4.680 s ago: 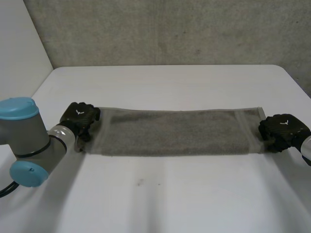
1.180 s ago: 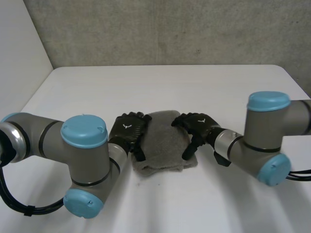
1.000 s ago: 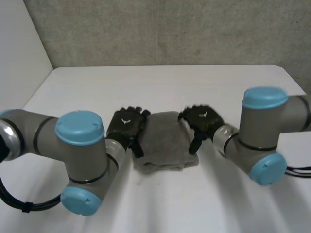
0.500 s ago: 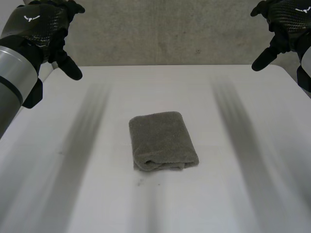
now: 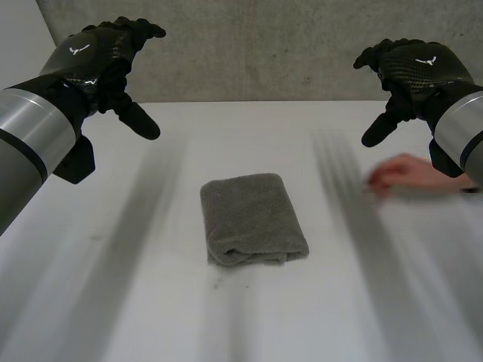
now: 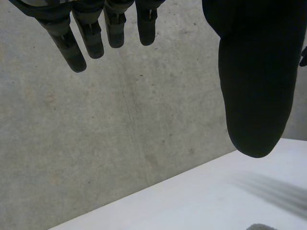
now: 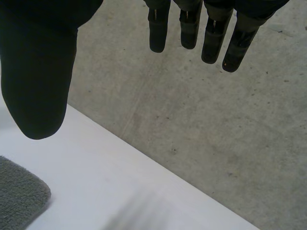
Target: Fold the towel.
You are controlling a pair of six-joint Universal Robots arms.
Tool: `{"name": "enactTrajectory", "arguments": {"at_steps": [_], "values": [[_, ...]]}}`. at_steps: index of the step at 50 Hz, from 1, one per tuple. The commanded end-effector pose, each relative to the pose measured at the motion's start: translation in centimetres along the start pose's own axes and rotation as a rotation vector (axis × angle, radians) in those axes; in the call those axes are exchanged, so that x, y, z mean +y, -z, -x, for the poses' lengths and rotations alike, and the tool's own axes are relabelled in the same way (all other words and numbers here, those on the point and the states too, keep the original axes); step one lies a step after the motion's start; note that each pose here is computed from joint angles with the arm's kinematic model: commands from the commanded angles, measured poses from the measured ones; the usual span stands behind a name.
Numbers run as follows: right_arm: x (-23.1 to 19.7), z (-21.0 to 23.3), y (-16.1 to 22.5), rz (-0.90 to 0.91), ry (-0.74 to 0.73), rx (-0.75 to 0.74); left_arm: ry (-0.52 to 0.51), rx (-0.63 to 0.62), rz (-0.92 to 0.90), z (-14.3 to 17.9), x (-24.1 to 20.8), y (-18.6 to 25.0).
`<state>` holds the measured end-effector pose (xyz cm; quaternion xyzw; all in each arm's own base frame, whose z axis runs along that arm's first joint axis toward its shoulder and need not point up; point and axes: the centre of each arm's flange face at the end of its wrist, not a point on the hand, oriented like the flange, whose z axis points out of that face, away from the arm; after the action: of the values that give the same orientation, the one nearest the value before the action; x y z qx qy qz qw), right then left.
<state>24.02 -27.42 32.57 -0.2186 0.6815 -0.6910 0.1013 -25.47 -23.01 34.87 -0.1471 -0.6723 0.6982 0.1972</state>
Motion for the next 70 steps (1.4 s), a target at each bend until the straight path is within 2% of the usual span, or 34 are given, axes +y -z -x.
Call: {"name": "enactTrajectory", "arguments": {"at_steps": [1, 25, 70], "values": [[-0.1, -0.2, 0.1, -0.002, 0.001, 0.007, -0.005, 0.002, -0.002, -0.1, 0.0, 0.3], [-1.2, -0.6, 0.6, -0.041, 0.008, 0.023, -0.008, 0.056, -0.034, -0.7, -1.2, 1.2], [-2.5, -0.4, 1.8, -0.026, -0.003, 0.011, -0.01, 0.044, -0.042, -0.3, -1.0, 1.0]]}}
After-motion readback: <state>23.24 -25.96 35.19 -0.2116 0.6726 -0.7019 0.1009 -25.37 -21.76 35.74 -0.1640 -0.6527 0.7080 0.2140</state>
